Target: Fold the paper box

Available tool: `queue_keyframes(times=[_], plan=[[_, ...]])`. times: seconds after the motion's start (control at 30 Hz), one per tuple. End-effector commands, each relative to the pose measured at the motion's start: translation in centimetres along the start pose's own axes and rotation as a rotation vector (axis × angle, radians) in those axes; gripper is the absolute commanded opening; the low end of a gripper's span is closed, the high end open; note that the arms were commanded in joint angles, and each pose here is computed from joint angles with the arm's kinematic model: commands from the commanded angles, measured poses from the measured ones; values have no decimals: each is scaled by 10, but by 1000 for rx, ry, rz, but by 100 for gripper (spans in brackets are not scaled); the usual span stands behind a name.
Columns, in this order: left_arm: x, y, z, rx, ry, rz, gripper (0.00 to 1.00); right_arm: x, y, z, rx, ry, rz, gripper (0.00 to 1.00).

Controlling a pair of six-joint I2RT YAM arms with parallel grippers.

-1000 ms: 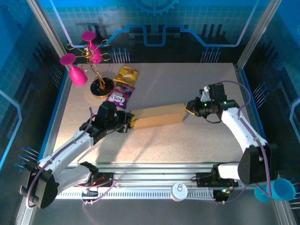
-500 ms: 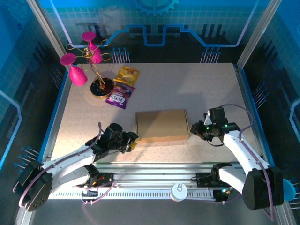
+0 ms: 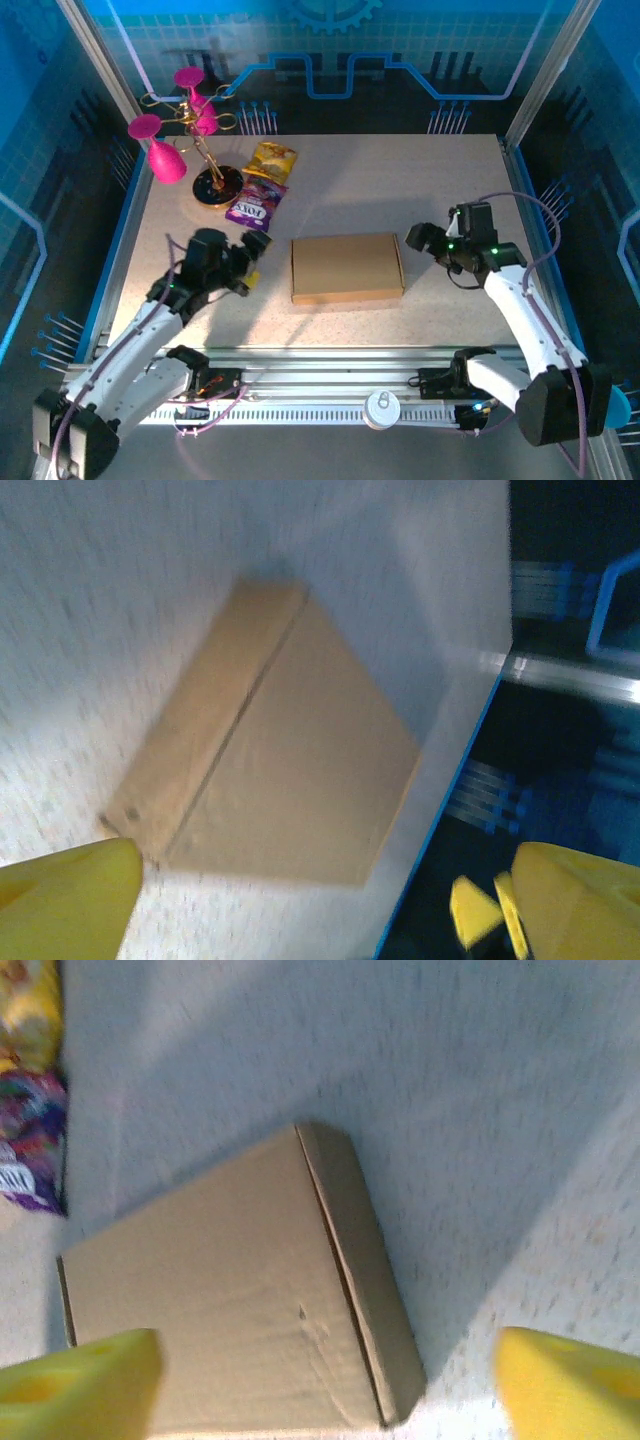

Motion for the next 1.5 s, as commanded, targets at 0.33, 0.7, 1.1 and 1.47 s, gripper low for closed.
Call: queue_keyframes(times=[0.33, 0.7, 1.1, 1.47], plan=[[-115, 36, -59, -531, -733, 695, 99, -28, -57, -1, 487, -527, -489, 100], [-131, 66, -15, -197, -785, 918, 99, -22, -49, 72, 313, -523, -700, 100], [-141, 28, 30, 123, -676, 986, 99, -27, -55, 102, 173, -633, -706, 100], [-163, 29, 70, 112, -669, 1036, 99, -41, -65, 110, 323, -585, -645, 100]])
Point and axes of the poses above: each hand's point on the last joint's axis, 136 mm out from that joint toward the fingers, its own z axis out along the fingers, its own y axis along the line the jaws close on, x = y × z, the point moved 4 cm from there along -z, back along the fingers, and after that the axes turned 12 degrees about -z, right-handed, at the moved point
